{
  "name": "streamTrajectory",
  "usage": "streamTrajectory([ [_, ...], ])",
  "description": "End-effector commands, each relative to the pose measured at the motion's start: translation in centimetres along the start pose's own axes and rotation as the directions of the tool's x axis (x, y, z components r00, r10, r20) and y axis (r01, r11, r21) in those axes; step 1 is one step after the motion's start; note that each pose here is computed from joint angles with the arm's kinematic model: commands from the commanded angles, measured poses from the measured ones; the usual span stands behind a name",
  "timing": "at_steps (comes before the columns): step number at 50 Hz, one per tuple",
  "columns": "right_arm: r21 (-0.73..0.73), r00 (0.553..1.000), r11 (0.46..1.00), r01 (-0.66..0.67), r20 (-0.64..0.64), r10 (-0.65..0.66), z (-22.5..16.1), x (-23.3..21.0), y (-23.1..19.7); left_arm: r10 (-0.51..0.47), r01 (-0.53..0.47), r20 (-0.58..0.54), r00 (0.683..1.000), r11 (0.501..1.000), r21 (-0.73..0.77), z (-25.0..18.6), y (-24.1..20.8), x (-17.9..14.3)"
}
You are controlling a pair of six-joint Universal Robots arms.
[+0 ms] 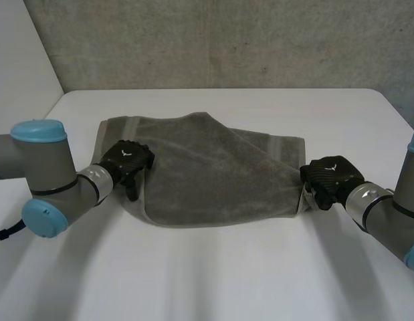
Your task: Fold the towel.
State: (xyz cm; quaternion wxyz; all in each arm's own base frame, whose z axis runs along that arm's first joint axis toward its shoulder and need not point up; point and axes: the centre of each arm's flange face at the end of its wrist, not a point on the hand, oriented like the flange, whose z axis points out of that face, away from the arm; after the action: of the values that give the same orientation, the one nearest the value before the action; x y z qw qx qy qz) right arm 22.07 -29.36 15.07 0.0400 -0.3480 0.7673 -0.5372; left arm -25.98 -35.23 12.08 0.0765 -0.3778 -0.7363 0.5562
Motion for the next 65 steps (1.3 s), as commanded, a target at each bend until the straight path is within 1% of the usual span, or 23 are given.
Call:
streamTrajectory([
  [1, -0.001, 1.0, 1.0, 0.005, 0.0, -0.005, 0.0, 0.0, 0.0, 0.031, -0.032, -0.018, 0.999, 0.999, -0.039, -1.2, -1.0, -0.2],
  [2, -0.001, 1.0, 1.0, 0.005, 0.002, -0.005, 0.0, -0.1, 0.0, 0.052, -0.054, -0.035, 0.998, 0.996, -0.066, -1.6, -1.0, 0.0],
  [3, -0.001, 1.0, 1.0, 0.007, 0.002, -0.007, 0.0, -0.1, 0.0, 0.052, -0.054, -0.036, 0.998, 0.996, -0.066, -1.6, -1.0, 0.0],
  [5, -0.001, 1.0, 1.0, 0.007, 0.002, -0.007, 0.0, -0.1, 0.0, 0.105, -0.115, -0.077, 0.991, 0.985, -0.129, -2.3, -0.5, 0.3],
  [6, -0.001, 1.0, 1.0, 0.007, 0.002, -0.007, 0.0, -0.1, 0.0, 0.106, -0.115, -0.077, 0.991, 0.985, -0.129, -2.3, -0.5, 0.3],
  [8, -0.003, 1.0, 1.0, 0.008, 0.003, -0.008, 0.0, -0.1, 0.1, 0.163, -0.183, -0.119, 0.979, 0.967, -0.178, -2.9, 0.3, 0.6],
  [9, -0.003, 1.0, 1.0, 0.008, 0.003, -0.008, 0.0, -0.1, 0.1, 0.164, -0.183, -0.12, 0.979, 0.967, -0.178, -2.9, 0.3, 0.6],
  [13, -0.008, 1.0, 1.0, 0.006, 0.006, -0.006, -0.1, -0.2, 0.3, 0.214, -0.242, -0.153, 0.965, 0.949, -0.202, -3.3, 0.8, 0.7],
  [18, -0.01, 1.0, 1.0, 0.006, 0.007, -0.005, -0.1, -0.2, 0.3, 0.221, -0.249, -0.155, 0.963, 0.948, -0.2, -3.4, 0.6, 0.7],
  [24, -0.013, 1.0, 1.0, 0.006, 0.007, -0.006, -0.1, -0.3, 0.4, 0.234, -0.258, -0.145, 0.961, 0.948, -0.187, -4.2, -0.6, 0.5],
  [28, -0.016, 1.0, 1.0, 0.025, 0.008, -0.025, -0.2, -0.3, 0.4, 0.244, -0.267, -0.142, 0.96, 0.945, -0.187, -4.8, -1.1, 0.4],
  [34, -0.017, 0.999, 0.999, 0.037, 0.011, -0.037, -0.2, -0.4, 0.5, 0.254, -0.268, -0.09, 0.963, 0.937, -0.223, -6.2, -1.5, -0.5],
  [41, -0.022, 0.999, 0.999, 0.038, 0.014, -0.038, -0.1, -0.4, 0.7, 0.236, -0.237, -0.034, 0.971, 0.937, -0.255, -8.2, -1.5, -2.2],
  [46, -0.022, 0.999, 0.999, 0.038, 0.014, -0.038, -0.1, -0.4, 0.7, 0.233, -0.234, -0.033, 0.972, 0.938, -0.255, -9.2, -1.6, -1.9],
  [50, -0.025, 0.999, 0.999, 0.038, 0.016, -0.037, -0.1, -0.5, 0.8, 0.239, -0.243, -0.047, 0.97, 0.946, -0.216, -9.3, -1.9, -1.2],
  [54, -0.028, 0.999, 0.999, 0.037, 0.017, -0.037, 0.0, -0.5, 0.9, 0.254, -0.262, -0.073, 0.965, 0.953, -0.152, -8.6, -2.3, -0.4],
  [57, -0.03, 0.999, 0.999, 0.037, 0.019, -0.036, -0.1, -0.6, 0.9, 0.26, -0.269, -0.08, 0.962, 0.954, -0.133, -8.4, -2.4, -0.2],
  [62, -0.03, 0.999, 0.999, 0.04, 0.017, -0.039, -0.1, -0.5, 0.9, 0.302, -0.309, -0.105, 0.948, 0.949, -0.061, -6.7, -2.8, 1.7],
  [65, -0.03, 0.999, 0.998, 0.051, 0.019, -0.05, -0.1, -0.6, 0.9, 0.305, -0.313, -0.111, 0.946, 0.948, -0.057, -6.2, -2.6, 1.9],
])
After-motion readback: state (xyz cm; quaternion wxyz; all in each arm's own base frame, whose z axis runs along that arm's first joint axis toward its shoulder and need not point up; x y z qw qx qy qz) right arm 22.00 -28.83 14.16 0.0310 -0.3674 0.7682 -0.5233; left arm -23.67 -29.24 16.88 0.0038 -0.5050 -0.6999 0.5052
